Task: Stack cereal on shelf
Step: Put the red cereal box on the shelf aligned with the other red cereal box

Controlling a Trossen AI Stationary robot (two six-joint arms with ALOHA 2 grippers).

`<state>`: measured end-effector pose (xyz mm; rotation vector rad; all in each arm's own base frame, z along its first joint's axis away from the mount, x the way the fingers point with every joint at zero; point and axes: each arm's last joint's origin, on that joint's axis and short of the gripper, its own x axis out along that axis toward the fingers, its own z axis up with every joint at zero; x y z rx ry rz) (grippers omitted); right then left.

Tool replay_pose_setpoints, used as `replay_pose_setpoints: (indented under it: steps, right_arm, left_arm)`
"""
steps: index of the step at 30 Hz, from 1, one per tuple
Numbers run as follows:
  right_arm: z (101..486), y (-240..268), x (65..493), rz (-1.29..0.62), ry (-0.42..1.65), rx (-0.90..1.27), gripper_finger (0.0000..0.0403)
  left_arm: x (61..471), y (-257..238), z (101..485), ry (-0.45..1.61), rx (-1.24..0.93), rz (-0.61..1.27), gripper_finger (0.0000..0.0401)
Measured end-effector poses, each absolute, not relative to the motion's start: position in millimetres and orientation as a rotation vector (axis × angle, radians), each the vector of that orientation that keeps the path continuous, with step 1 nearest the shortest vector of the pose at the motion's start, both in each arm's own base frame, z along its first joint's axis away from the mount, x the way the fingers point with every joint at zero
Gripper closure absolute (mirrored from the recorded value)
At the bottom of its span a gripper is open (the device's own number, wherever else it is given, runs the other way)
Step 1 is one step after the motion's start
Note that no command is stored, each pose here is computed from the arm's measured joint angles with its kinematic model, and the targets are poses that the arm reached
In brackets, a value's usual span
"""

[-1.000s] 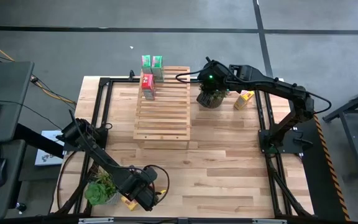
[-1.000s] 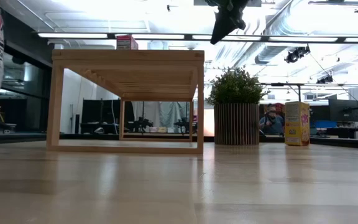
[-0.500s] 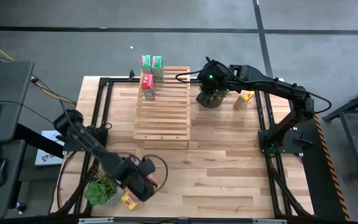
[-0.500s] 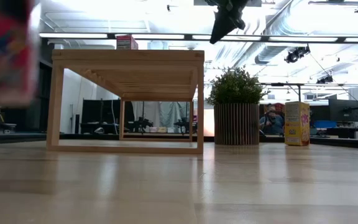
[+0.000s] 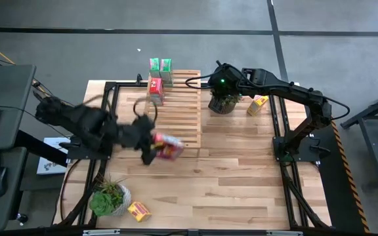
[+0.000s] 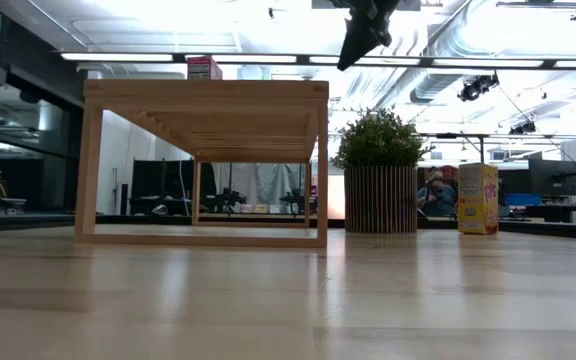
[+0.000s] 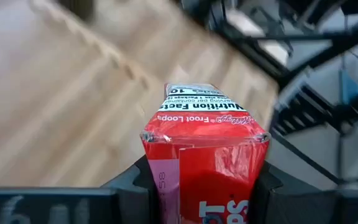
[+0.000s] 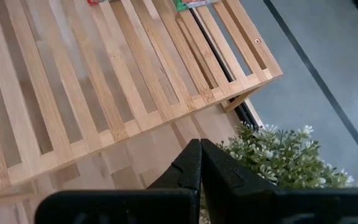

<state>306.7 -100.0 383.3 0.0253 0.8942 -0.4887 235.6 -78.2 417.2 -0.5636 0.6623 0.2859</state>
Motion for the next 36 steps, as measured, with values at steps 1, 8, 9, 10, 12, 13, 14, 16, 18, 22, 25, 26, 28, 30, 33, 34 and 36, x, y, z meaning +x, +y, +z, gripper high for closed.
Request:
replay_pose_setpoints:
  steps: [1, 8, 9, 10, 12, 13, 14, 16, 18, 22, 25, 26, 28, 30, 33, 34, 36]
  right_arm:
    - [383.3, -100.0, 306.7, -0.487, 0.895, 0.022, 0.0402]
    - [386.0, -100.7, 310.0, -0.465, 0.859, -0.011, 0.0402]
    - [386.8, -100.7, 311.1, -0.455, 0.846, -0.010, 0.0402]
    - [387.9, -100.9, 312.3, -0.451, 0.828, -0.009, 0.0402]
    - [389.4, -100.9, 314.1, -0.439, 0.802, 0.003, 0.0402]
    - [389.9, -101.0, 314.6, -0.441, 0.792, 0.011, 0.0402]
    - [390.3, -101.2, 314.9, -0.445, 0.784, 0.023, 0.0402]
    - [390.7, -101.3, 315.3, -0.461, 0.771, 0.051, 0.0402]
    - [390.7, -101.4, 315.2, -0.482, 0.761, 0.093, 0.0402]
    - [390.7, -101.4, 315.2, -0.515, 0.740, 0.170, 0.0402]
    - [390.8, -102.0, 314.9, -0.558, 0.725, 0.214, 0.0402]
    - [390.8, -102.3, 314.8, -0.575, 0.721, 0.222, 0.0402]
    - [390.9, -102.9, 314.5, -0.603, 0.713, 0.234, 0.0402]
    - [391.2, -103.4, 314.4, -0.625, 0.705, 0.240, 0.0402]
    - [391.9, -104.0, 314.8, -0.643, 0.690, 0.249, 0.0402]
    - [392.1, -104.1, 315.0, -0.644, 0.686, 0.251, 0.0402]
    - [392.6, -104.2, 315.4, -0.643, 0.679, 0.251, 0.0402]
  left_arm:
    - [237.4, -69.7, 422.9, 0.641, -0.534, 0.298, 0.0279]
    - [249.3, -6.5, 439.7, 0.638, -0.400, 0.480, 0.0279]
    - [249.9, 2.1, 440.3, 0.648, -0.386, 0.501, 0.0279]
    - [250.7, 10.6, 440.2, 0.664, -0.373, 0.513, 0.0279]
    - [253.9, 26.6, 438.8, 0.695, -0.352, 0.519, 0.0279]
    - [255.6, 34.7, 436.3, 0.717, -0.340, 0.520, 0.0279]
    - [257.4, 42.3, 433.2, 0.744, -0.324, 0.522, 0.0279]
    - [261.7, 57.1, 427.4, 0.784, -0.306, 0.518, 0.0279]
    - [264.7, 71.7, 420.0, 0.840, -0.289, 0.516, 0.0279]
    - [269.6, 95.0, 406.9, 0.921, -0.275, 0.545, 0.0279]
    - [275.0, 104.4, 401.4, 0.934, -0.286, 0.510, 0.0279]
    - [277.5, 105.8, 400.1, 0.931, -0.294, 0.490, 0.0279]
    - [281.6, 107.1, 399.5, 0.911, -0.303, 0.456, 0.0279]
    - [282.8, 107.5, 400.8, 0.893, -0.296, 0.451, 0.0279]
    - [282.1, 109.0, 401.4, 0.889, -0.268, 0.504, 0.0279]
    - [282.0, 109.6, 401.2, 0.889, -0.264, 0.527, 0.0279]
    - [281.6, 110.3, 401.2, 0.887, -0.269, 0.550, 0.0279]
